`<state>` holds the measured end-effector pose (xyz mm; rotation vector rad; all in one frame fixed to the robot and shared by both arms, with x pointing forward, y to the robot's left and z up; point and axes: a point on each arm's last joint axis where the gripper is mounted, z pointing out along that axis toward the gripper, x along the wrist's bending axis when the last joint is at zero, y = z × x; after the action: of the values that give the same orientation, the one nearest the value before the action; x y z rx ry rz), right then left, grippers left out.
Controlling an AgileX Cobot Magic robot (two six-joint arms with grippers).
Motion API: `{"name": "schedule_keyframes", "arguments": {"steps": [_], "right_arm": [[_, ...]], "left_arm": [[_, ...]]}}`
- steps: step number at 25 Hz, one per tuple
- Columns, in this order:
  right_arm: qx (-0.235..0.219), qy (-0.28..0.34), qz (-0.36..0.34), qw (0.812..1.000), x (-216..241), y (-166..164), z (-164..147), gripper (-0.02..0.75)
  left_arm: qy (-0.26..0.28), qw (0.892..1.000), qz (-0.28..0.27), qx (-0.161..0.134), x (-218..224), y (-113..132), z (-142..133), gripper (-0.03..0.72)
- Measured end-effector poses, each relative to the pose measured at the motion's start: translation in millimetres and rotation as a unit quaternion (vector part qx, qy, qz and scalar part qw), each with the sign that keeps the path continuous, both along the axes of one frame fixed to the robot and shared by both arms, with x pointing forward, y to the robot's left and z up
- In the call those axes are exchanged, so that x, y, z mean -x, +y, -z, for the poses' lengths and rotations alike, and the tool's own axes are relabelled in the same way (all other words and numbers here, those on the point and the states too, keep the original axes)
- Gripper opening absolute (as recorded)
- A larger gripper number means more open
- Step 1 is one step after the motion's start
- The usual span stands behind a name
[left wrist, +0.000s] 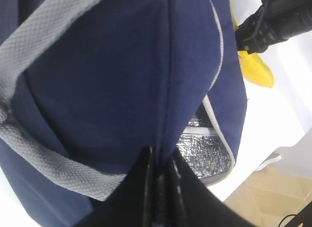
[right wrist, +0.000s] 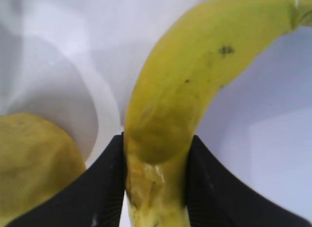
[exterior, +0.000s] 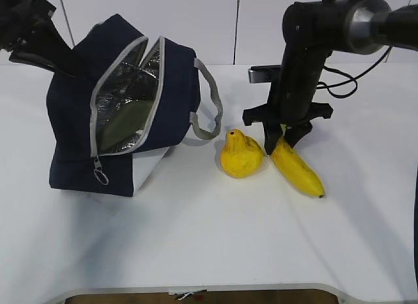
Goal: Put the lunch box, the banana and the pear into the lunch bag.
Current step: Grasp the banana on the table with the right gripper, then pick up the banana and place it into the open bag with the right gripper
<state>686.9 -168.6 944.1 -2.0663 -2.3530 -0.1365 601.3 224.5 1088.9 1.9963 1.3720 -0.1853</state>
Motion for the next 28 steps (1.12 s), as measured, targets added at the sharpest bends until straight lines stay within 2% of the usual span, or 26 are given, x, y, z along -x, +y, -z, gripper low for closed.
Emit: {"name": "schedule_keyframes", "arguments": {"steps": [4, 7, 11, 16, 19, 22, 25, 28], "right_arm": [[-0.023, -0.012, 0.003, 1.0, -2, 4, -14, 0.276], [-0.066, -0.025, 0.001, 0.997, 0, 11, -34, 0.276], [-0.123, -0.058, -0.011, 0.991, 7, 17, -75, 0.276], [-0.19, -0.132, -0.043, 0.972, 18, 23, -143, 0.276], [-0.26, -0.154, -0.054, 0.952, 26, 32, -174, 0.276], [-0.312, -0.147, -0.077, 0.935, 32, 46, -181, 0.276], [-0.325, -0.141, -0.106, 0.929, 40, 65, -182, 0.276], [-0.333, -0.126, -0.117, 0.927, 43, 77, -175, 0.276]], "left_arm": [[0.0, 1.0, 0.0, 0.0, 0, 0, 0, 0.015], [0.0, 1.0, 0.0, 0.0, 0, 0, 0, 0.015], [0.0, 1.0, 0.0, 0.0, 0, 0, 0, 0.015], [0.0, 1.0, 0.0, 0.0, 0, 0, 0, 0.015], [0.0, 1.0, 0.0, 0.0, 0, 0, 0, 0.015], [0.001, 1.0, 0.0, 0.004, 0, -1, 0, 0.015], [0.006, 1.0, 0.002, 0.017, 1, -2, -2, 0.015], [0.01, 0.999, 0.0, 0.045, 1, -6, -5, 0.015]]}}
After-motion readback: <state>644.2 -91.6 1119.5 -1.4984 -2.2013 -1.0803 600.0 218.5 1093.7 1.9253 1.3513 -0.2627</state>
